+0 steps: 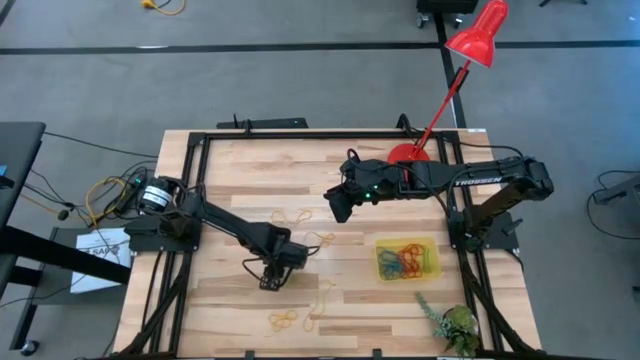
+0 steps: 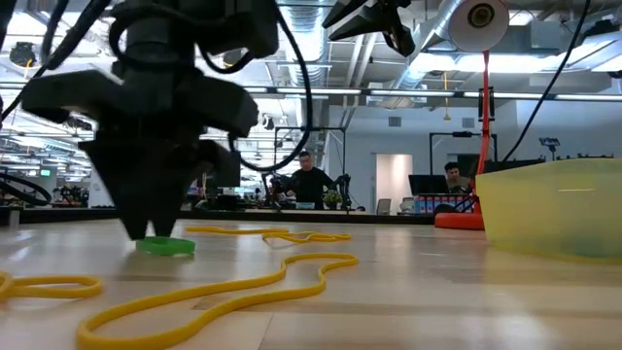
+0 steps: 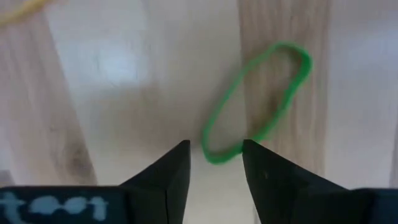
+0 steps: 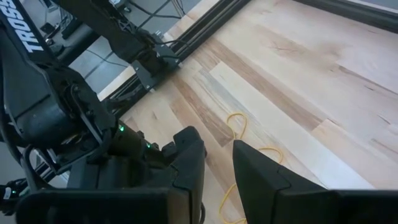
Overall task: Pick and place items into bin
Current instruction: Put the green rubber band into the yellow bin
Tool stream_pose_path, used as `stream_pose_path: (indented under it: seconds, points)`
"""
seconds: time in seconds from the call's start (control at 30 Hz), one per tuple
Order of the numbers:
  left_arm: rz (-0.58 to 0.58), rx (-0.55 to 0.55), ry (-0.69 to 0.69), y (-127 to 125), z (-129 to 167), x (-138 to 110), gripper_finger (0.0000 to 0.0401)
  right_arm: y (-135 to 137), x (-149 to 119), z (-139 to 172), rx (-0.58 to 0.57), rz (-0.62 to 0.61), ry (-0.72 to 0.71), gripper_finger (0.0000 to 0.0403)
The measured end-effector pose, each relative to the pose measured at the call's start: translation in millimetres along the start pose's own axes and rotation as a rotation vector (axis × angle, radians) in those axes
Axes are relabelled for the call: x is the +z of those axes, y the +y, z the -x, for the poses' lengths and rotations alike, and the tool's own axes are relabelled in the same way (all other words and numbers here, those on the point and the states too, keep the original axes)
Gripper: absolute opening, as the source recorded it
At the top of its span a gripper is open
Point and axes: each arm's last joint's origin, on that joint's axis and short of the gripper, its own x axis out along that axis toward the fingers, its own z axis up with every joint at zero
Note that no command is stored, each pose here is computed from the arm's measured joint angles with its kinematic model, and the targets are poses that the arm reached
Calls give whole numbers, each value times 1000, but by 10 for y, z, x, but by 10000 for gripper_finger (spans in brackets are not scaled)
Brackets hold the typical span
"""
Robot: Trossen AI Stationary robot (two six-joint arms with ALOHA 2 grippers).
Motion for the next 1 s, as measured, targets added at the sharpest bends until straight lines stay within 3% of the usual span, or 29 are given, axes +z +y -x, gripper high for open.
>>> stream_pose_path:
  seconds: [0.2, 0.5, 0.7, 0.83, 1.0]
  points:
    - [21, 28, 6, 5, -40, -57, 130, 0, 0, 0, 0, 1, -1, 79]
    - [54, -6, -27, 8, -78, -52, 12, 1, 1, 0, 0, 1, -1, 79]
    - [67, -16, -11, 25, -21, -16, 2, 1, 1, 0, 1, 1, -1, 79]
    - [70, -19, -7, 82, 164, 20, 0, 1, 1, 0, 0, 0, -1, 79]
    - [101, -8, -123, 214, 573, 64, 0, 16, -39, 6, -4, 8, 23, 79]
